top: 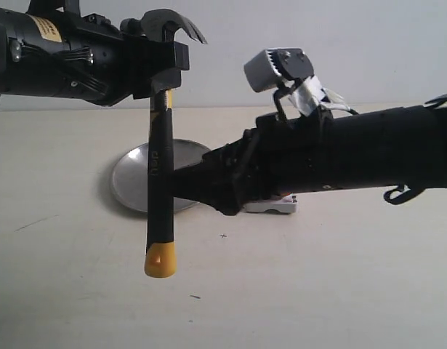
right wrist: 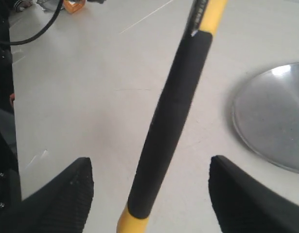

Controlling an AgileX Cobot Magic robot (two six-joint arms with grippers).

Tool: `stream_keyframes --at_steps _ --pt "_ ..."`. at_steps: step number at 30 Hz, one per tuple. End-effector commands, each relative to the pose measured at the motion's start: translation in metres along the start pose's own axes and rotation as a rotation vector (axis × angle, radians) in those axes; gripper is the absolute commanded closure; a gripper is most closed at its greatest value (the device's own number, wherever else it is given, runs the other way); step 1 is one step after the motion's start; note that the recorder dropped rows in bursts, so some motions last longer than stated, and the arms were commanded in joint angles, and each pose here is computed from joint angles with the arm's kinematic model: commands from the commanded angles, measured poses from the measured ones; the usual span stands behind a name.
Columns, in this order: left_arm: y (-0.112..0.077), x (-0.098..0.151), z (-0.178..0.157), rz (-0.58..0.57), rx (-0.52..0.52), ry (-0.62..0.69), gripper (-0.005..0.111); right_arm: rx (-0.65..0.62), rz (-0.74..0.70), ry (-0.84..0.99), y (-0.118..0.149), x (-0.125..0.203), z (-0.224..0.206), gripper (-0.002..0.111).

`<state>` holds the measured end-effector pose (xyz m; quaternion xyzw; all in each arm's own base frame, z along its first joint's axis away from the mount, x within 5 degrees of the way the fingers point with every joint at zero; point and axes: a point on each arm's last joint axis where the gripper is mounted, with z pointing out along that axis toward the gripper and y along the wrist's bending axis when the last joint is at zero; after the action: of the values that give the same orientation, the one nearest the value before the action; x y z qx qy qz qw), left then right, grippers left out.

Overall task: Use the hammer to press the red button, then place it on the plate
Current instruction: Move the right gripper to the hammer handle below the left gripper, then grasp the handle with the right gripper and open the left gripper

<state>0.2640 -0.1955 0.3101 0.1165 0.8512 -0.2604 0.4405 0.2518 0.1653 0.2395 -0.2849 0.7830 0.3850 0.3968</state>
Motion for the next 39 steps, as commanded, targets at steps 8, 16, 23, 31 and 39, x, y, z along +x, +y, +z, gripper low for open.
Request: stream_keyframes --at_steps 8,16,23,31,39 --pt "-0.004 -0.013 -0.007 -0.063 0.028 -0.083 0.107 0.071 0.046 0.018 -0.015 -0.014 0.033 0.043" --pt "-0.005 -0.013 -0.006 -0.079 0.033 -0.088 0.107 0.042 0.083 0.028 -0.023 -0.015 0.049 0.043" --pt "-0.005 -0.014 -0.006 -0.088 0.036 -0.095 0.107 0.035 0.137 0.032 -0.029 -0.017 0.059 0.046" --pt "-0.005 -0.014 -0.006 -0.110 0.038 -0.097 0.107 0.049 0.172 0.034 -0.031 -0.016 0.059 0.066" --pt "-0.005 -0.013 -0.006 -0.048 0.032 -0.085 0.106 0.050 0.207 0.033 -0.031 -0.016 0.059 0.108"
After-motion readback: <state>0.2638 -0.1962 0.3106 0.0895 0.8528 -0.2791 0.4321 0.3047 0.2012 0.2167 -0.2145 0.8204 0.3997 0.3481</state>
